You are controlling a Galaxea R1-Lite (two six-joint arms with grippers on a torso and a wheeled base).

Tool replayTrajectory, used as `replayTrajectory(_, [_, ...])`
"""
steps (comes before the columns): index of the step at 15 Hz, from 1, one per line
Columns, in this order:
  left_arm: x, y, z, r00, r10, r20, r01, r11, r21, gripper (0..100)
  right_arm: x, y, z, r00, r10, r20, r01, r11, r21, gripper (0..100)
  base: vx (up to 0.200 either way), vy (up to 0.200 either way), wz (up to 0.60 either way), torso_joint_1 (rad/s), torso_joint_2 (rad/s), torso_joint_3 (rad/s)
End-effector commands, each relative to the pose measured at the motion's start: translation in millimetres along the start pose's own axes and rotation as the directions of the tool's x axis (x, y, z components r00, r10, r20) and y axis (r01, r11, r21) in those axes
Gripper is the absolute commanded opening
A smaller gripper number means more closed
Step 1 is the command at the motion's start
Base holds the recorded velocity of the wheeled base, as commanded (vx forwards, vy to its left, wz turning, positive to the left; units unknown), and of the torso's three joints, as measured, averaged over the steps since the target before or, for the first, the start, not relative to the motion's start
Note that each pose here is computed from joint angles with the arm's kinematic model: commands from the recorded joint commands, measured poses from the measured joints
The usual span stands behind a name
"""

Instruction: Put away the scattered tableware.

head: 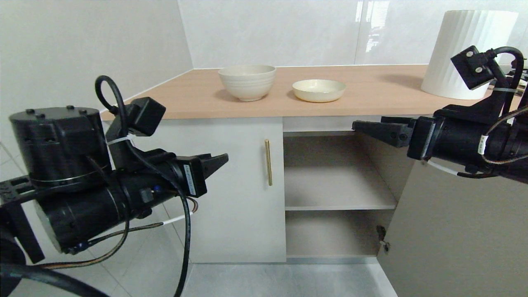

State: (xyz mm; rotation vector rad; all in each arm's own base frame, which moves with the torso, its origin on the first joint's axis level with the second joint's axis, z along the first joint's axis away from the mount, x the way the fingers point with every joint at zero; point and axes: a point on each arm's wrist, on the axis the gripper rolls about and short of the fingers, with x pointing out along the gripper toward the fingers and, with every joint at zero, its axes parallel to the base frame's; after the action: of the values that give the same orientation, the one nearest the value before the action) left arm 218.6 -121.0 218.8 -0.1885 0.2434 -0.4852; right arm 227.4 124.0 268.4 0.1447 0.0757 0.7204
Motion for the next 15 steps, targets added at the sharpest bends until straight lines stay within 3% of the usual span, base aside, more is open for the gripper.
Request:
replayTrajectory(1, [-14,-0.2,12.9,0.998,-0.004,0.059,0.004,1.0,-0.001,100,3,0,-2,1.0,0.001,-0.008,-0.001,1.0,0.001,100,0.0,0.0,0.0,0.0,0.0,0.0])
replayTrajectory(5, [-36,-0.8,32.2,0.996,-0.003,0.084,0.003,1.0,-0.005,100,5,-1,0,1.0,-0.006,-0.002,0.006,1.0,0.0,100,0.0,0.0,0.0,0.0,0.0,0.0])
replayTrajectory(9, [-51,-0.1,47.7,0.989,0.01,0.147,-0.009,1.0,-0.01,100,7,3,10,0.999,-0.034,0.039,0.034,0.999,-0.004,100,0.0,0.0,0.0,0.0,0.0,0.0])
replayTrajectory(13, [-56,-0.5,49.3,0.988,0.007,0.154,-0.006,1.0,-0.008,100,8,7,10,0.999,-0.017,0.044,0.018,1.0,-0.007,100,0.0,0.0,0.0,0.0,0.0,0.0])
replayTrajectory(15, [-59,-0.7,49.2,0.991,0.011,0.136,-0.011,1.0,-0.007,100,8,9,9,0.999,-0.009,0.038,0.009,1.0,-0.008,100,0.2,0.0,0.0,0.005,0.0,0.0])
